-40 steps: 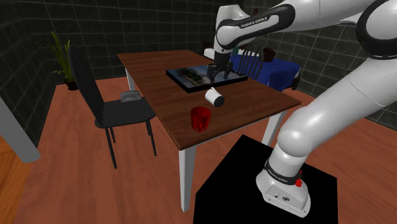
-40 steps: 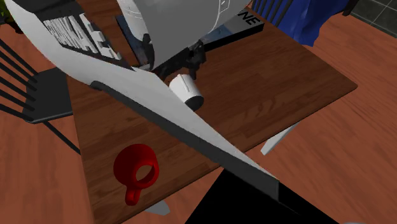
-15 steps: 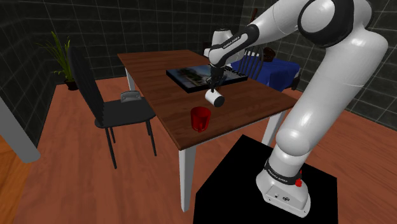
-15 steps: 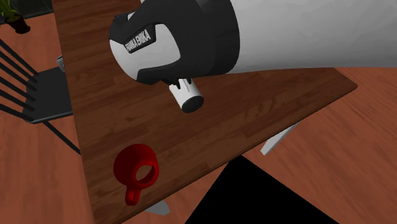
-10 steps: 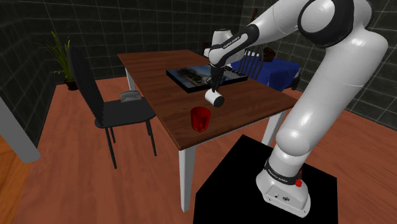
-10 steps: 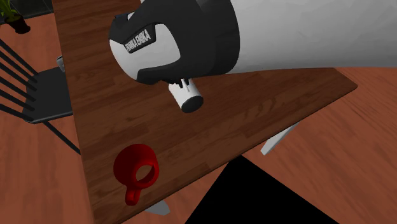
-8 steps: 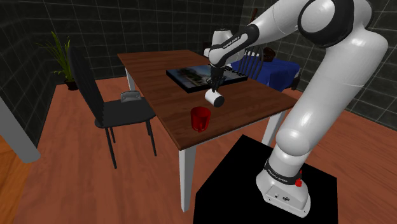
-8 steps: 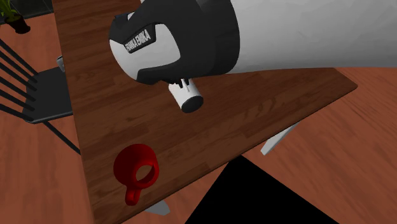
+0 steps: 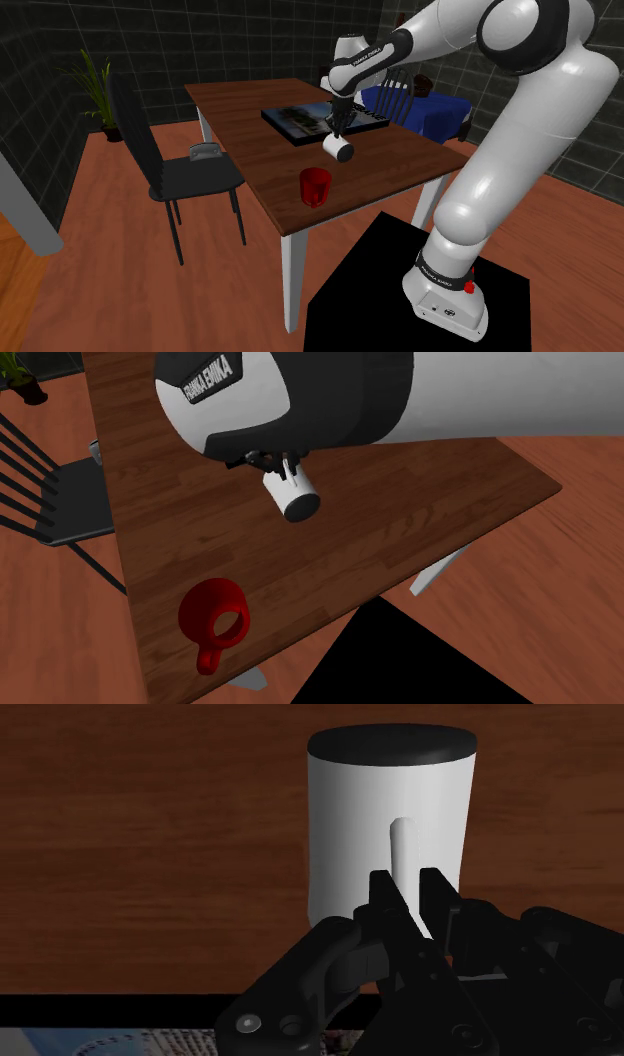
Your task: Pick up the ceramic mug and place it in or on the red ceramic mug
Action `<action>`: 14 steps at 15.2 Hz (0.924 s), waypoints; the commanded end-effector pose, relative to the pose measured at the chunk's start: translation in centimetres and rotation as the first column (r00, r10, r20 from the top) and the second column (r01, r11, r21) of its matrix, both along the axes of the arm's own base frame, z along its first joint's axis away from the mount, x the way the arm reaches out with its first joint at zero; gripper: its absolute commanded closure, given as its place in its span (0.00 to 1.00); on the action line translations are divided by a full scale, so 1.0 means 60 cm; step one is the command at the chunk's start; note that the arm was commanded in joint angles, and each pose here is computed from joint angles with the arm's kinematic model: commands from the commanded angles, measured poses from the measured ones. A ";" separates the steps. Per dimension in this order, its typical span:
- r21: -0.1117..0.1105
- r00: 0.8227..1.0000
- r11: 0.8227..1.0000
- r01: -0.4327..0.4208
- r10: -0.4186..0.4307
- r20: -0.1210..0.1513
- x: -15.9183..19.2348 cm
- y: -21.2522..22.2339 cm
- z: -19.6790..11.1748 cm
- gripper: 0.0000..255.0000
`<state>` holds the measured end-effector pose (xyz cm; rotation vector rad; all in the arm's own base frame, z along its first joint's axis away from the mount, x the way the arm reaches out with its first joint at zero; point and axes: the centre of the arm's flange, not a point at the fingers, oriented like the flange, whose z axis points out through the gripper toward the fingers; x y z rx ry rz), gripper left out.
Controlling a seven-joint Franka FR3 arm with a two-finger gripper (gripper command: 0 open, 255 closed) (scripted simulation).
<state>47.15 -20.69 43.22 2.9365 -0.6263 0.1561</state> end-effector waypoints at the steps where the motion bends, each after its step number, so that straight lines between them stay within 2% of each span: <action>1: 0.000 1.000 1.000 0.000 0.000 0.000 0.001 -0.001 0.020 1.00; 14: 0.000 1.000 1.000 0.000 0.000 0.000 0.001 -0.001 0.135 1.00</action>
